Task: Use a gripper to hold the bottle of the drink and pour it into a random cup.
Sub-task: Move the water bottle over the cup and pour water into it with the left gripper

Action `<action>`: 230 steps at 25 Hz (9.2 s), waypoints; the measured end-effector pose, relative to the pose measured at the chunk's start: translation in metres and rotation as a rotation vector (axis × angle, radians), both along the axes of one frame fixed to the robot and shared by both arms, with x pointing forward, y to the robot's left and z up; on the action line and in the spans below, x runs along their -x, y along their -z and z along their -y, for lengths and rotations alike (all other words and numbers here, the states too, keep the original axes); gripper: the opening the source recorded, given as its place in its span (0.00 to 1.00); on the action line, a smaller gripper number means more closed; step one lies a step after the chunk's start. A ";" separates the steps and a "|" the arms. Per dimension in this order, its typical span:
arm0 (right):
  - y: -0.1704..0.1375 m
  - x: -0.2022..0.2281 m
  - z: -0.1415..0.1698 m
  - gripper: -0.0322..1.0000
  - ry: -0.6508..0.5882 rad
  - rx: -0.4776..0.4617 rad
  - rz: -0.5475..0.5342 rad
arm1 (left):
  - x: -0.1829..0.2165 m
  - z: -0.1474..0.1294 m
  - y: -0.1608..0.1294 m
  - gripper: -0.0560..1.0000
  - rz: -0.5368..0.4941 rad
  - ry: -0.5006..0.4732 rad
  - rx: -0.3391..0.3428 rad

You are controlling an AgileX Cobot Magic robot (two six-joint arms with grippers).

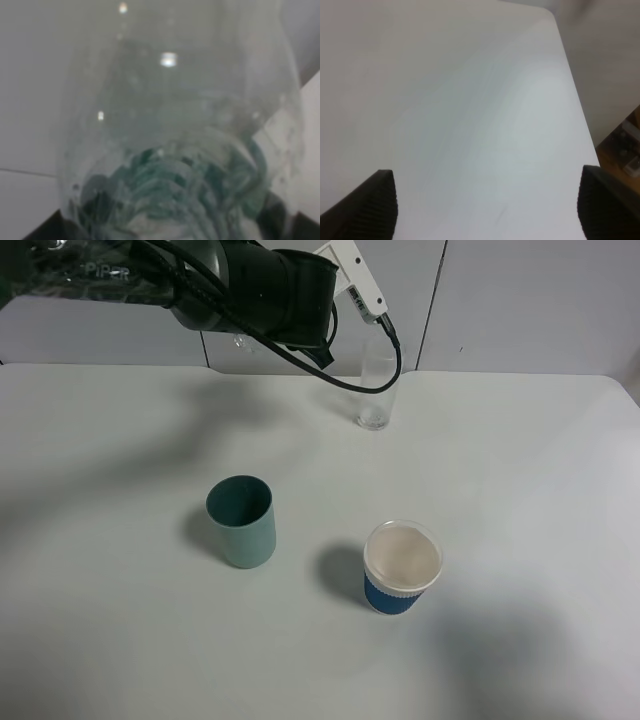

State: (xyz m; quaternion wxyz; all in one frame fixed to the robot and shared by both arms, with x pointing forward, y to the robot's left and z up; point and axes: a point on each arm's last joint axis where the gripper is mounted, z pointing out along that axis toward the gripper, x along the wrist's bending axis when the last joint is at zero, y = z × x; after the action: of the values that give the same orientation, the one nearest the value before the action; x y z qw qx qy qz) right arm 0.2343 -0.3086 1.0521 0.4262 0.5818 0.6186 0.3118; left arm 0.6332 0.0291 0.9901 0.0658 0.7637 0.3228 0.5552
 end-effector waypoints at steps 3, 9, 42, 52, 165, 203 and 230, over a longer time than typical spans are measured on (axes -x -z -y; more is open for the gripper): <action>0.000 0.000 0.000 0.75 0.000 0.000 0.000 | 0.001 0.006 -0.001 0.52 0.006 0.011 0.003; 0.000 0.000 0.000 0.75 0.000 0.000 0.000 | 0.000 0.010 0.004 0.52 -0.008 0.030 -0.032; 0.000 0.000 0.000 0.75 0.000 0.000 0.000 | -0.011 0.032 0.014 0.52 -0.014 0.080 -0.139; 0.000 0.000 0.000 0.75 0.000 0.000 0.000 | -0.011 0.030 0.013 0.52 -0.035 0.099 -0.221; 0.000 0.000 0.001 0.75 0.015 0.005 0.001 | -0.027 0.031 -0.006 0.52 0.002 0.130 -0.594; 0.000 0.000 0.001 0.75 0.015 0.005 0.001 | -0.028 0.032 -0.007 0.52 0.019 0.139 -0.611; 0.000 0.000 0.001 0.75 0.015 0.005 0.001 | -0.028 0.032 -0.008 0.52 0.020 0.140 -0.612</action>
State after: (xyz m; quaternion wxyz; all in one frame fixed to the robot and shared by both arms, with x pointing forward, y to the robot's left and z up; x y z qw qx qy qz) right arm 0.2342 -0.3100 1.0523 0.4303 0.5851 0.6147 0.3076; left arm 0.6610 -0.0029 0.9977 -0.1259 0.7629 0.0869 0.6282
